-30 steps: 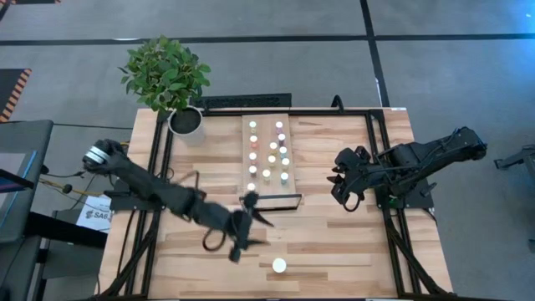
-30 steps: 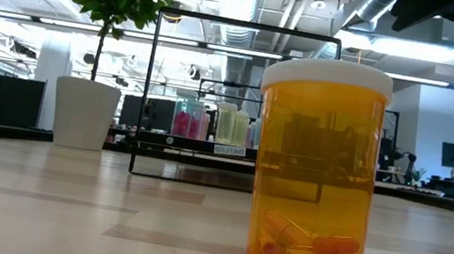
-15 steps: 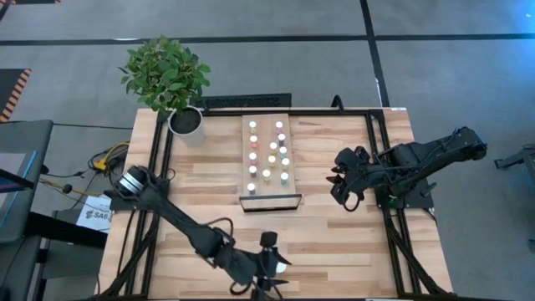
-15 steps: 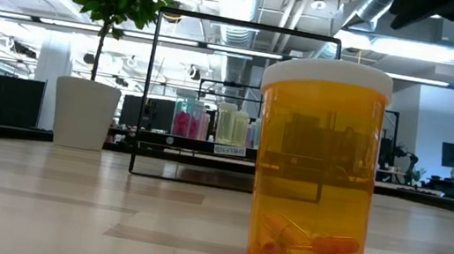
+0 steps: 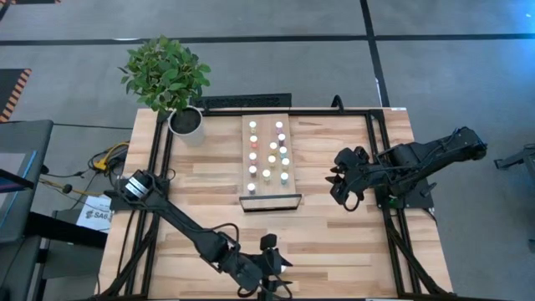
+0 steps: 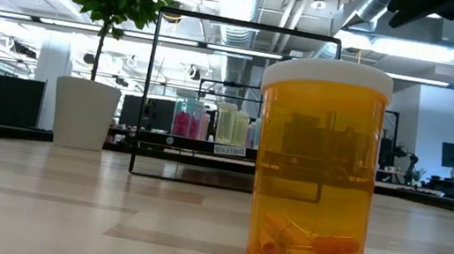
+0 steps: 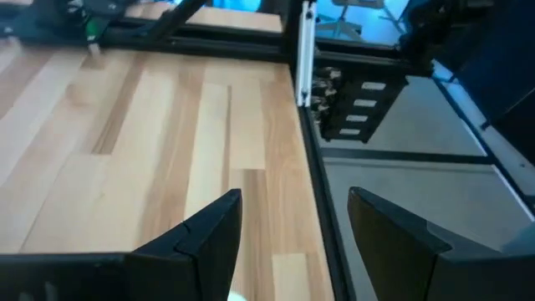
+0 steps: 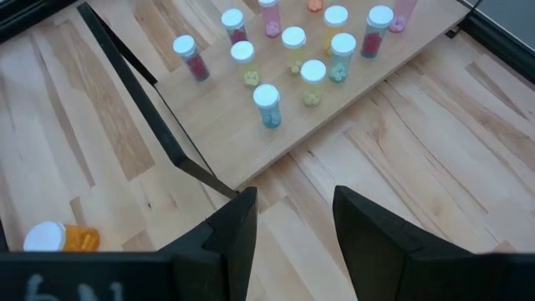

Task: Pick and place medicine bottles onto shelf by color
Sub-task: Put the orange pill bottle on the shelf

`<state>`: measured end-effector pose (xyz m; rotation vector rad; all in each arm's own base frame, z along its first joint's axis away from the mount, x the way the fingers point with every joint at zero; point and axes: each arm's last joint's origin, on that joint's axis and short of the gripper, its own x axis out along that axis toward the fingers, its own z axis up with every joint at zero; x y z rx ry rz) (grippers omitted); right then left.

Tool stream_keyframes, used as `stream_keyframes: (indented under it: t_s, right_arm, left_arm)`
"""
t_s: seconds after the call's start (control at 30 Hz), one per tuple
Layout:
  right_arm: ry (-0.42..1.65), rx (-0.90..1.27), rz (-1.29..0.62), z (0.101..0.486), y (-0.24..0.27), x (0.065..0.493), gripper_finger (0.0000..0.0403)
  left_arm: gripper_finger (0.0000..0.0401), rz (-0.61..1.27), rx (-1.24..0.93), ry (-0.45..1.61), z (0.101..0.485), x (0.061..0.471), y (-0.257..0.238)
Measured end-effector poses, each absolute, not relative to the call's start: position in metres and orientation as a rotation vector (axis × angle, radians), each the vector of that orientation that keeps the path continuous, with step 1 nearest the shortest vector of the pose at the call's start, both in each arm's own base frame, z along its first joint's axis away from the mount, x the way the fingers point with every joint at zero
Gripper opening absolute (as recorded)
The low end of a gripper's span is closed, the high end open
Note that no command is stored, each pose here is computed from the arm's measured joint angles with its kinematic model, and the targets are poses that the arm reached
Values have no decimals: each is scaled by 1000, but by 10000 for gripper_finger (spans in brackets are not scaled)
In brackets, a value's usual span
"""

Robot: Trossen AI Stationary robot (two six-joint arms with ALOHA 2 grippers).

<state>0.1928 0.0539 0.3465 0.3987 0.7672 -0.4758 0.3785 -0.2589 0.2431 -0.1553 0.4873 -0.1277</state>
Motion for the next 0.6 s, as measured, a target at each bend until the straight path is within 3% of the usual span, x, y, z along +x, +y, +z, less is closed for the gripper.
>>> stream_keyframes:
  t_s: [0.23,0.43,0.6]
  right_arm:
    - [768,398,-476,346,54,193,179]
    - [768,398,-476,346,54,193,179]
    - [768,398,-476,346,54,193,179]
  left_arm:
    - [216,-119,-198,481,244,379,-259]
    - [237,-151,-32,559,236,374,-258]
    - [238,-151,-19,597,228,373,-253]
